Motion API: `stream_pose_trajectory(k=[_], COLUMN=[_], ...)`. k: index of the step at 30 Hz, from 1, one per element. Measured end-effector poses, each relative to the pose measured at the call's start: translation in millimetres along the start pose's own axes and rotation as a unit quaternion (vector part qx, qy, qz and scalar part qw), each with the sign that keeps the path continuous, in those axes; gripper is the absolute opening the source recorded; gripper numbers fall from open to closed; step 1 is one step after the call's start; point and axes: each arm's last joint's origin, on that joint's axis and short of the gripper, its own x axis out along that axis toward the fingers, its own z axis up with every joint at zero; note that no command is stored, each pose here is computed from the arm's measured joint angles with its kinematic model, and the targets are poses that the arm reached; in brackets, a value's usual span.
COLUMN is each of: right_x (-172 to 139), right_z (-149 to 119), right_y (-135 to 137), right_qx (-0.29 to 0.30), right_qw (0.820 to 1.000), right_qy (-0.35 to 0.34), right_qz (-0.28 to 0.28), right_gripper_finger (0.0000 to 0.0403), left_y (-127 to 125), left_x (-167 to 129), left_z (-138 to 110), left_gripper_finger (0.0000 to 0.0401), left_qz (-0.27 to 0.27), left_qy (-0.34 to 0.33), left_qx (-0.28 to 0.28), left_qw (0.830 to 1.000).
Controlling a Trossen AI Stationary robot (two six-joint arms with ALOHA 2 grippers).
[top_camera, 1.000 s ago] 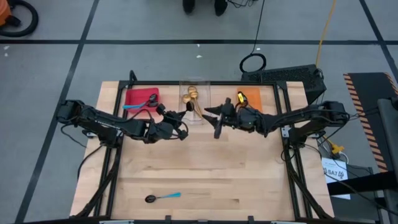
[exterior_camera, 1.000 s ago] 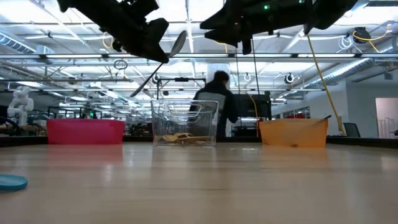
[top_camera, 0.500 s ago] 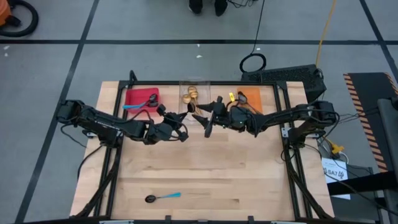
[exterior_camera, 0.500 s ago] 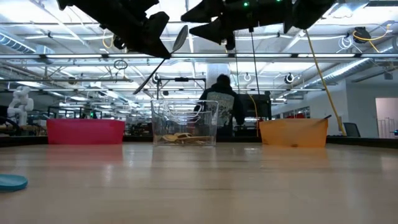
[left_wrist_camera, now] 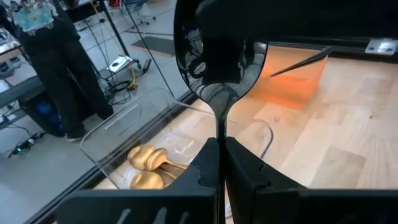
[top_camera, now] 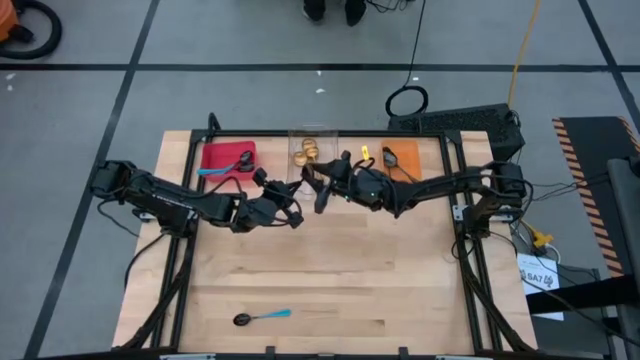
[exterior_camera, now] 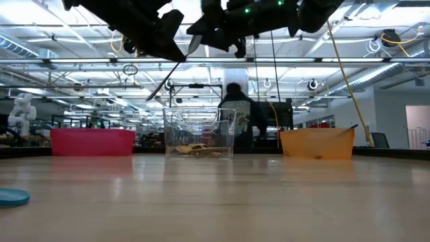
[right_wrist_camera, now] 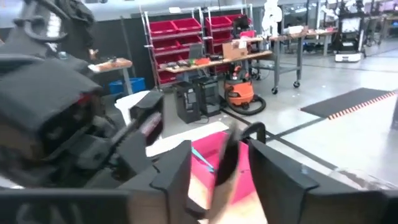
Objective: Sort silverware by color (type)
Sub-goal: Put the black spoon into the orange bin
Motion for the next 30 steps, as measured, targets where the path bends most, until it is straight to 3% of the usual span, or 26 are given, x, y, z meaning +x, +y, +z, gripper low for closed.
stream_pose_trajectory(k=[9, 13, 22, 30], right_x=[1, 1, -10, -44], right_z=[0, 0, 12, 37], right_y=[-3, -2, -3, -12], right_qx=[-0.005, -0.013, -0.058, -0.126], right_qw=[1.0, 1.0, 0.997, 0.978], right_qy=[0.003, 0.002, 0.039, 0.133], right_qz=[-0.004, -0.004, 0.03, 0.102], right_gripper_finger=[0.0016, 0.0012, 0.0006, 0.0006], left_y=[0, 0, -1, -8], left_x=[0, 0, 0, -2], left_z=[3, 4, 5, 7], left_gripper_finger=[0.0008, 0.0011, 0.0078, 0.0121], left_qz=[-0.001, -0.001, -0.013, -0.118], left_qy=[-0.011, -0.013, -0.019, -0.026], left_qx=[-0.01, -0.012, -0.004, 0.07], left_qw=[1.0, 1.0, 1.0, 0.99])
